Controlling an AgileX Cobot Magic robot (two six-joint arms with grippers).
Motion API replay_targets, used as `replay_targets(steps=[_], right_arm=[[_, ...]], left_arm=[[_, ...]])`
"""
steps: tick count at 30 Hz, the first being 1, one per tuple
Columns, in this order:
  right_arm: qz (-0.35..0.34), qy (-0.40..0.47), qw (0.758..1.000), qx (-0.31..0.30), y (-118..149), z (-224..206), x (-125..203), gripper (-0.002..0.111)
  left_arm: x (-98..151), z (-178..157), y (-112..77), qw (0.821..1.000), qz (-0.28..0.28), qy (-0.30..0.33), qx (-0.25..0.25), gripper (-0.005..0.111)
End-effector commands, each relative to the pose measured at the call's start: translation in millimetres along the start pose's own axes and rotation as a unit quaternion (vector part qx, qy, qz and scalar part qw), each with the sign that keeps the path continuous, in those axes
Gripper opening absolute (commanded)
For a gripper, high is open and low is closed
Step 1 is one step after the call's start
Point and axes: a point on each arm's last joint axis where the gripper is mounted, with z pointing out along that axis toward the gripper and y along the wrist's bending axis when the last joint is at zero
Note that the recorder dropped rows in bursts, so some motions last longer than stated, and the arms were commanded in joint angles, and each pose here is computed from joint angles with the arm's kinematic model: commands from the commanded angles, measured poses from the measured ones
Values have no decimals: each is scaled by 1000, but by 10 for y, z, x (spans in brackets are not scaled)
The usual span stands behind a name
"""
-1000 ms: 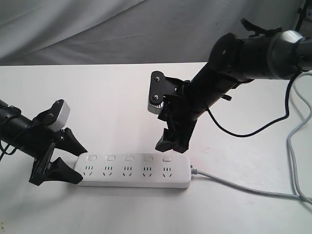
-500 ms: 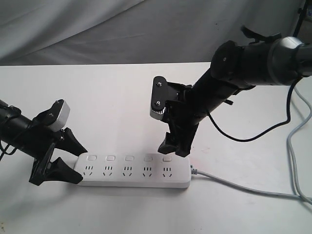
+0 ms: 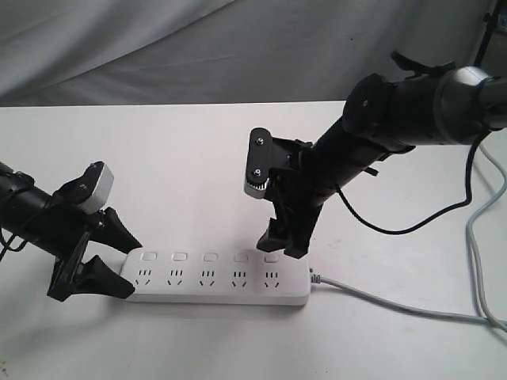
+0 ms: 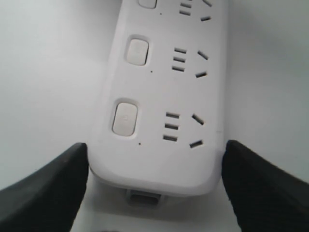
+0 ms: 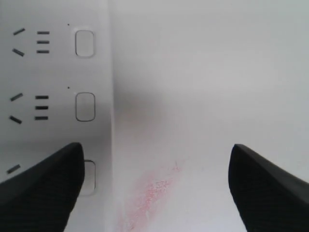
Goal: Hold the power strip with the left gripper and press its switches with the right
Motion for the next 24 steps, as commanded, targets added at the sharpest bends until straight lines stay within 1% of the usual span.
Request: replay_targets(steps=[1,10,15,24], right_arm=[[2,5,1000,-12,5,78,57,75],[1,8,1000,-17,13,99,71,75],[-7,28,999,-24,16,197,145,75],[-14,44,999,-25,16,195,175,75]], left_arm=[[-11,7,14,1000,6,3,-4,23],[-11,7,14,1000,6,3,-4,23],[-11,7,14,1000,6,3,-4,23],[-11,7,14,1000,6,3,-4,23]])
